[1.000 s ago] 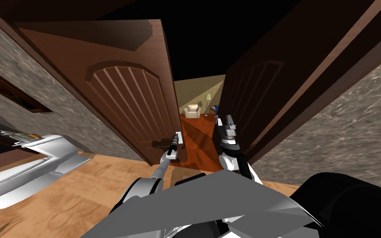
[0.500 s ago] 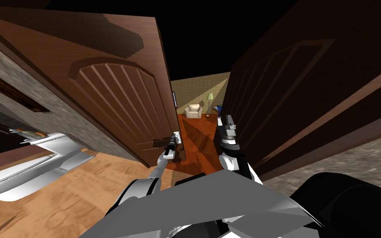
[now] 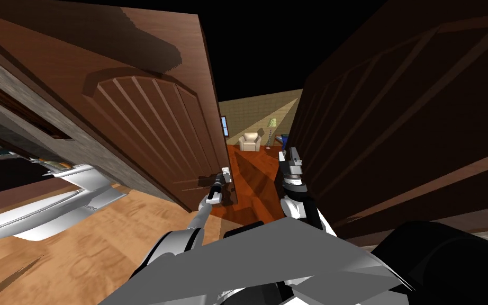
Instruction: Push the door open
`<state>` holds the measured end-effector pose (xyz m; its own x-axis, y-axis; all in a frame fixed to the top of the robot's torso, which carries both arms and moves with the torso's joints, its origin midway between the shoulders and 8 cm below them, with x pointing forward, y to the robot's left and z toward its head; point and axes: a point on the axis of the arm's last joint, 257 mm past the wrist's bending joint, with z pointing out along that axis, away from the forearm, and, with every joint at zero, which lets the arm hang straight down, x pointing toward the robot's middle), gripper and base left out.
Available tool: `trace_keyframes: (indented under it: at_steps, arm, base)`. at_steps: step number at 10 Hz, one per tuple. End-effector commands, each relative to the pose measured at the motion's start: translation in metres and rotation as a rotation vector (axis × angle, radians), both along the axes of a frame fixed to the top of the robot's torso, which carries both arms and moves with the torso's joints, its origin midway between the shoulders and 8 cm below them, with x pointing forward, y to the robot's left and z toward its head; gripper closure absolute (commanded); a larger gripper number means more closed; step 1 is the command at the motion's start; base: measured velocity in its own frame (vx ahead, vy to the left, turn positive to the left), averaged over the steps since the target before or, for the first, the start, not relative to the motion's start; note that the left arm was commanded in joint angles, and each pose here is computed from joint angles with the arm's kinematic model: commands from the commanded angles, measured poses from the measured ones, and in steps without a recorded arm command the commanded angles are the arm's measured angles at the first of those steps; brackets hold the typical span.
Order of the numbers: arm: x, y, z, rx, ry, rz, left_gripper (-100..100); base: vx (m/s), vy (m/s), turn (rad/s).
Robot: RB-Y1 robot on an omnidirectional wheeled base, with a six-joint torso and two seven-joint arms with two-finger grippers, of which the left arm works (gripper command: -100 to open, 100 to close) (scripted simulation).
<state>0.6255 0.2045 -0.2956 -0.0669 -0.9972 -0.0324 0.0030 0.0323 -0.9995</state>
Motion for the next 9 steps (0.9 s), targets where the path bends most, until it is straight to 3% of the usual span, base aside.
trace_keyframes:
  at_steps: [1, 7, 9]
  arm:
    - [0.000, -0.002, 0.000, -0.002, 0.000, -0.003, -100]
    - [-0.002, -0.024, -0.001, -0.029, 0.003, -0.027, -100]
    - [-0.001, -0.016, 0.000, -0.021, 0.001, -0.018, -100]
  base:
    - [-0.171, 0.031, -0.005]
    - [-0.212, -0.029, 0.015]
    - [0.004, -0.017, -0.018]
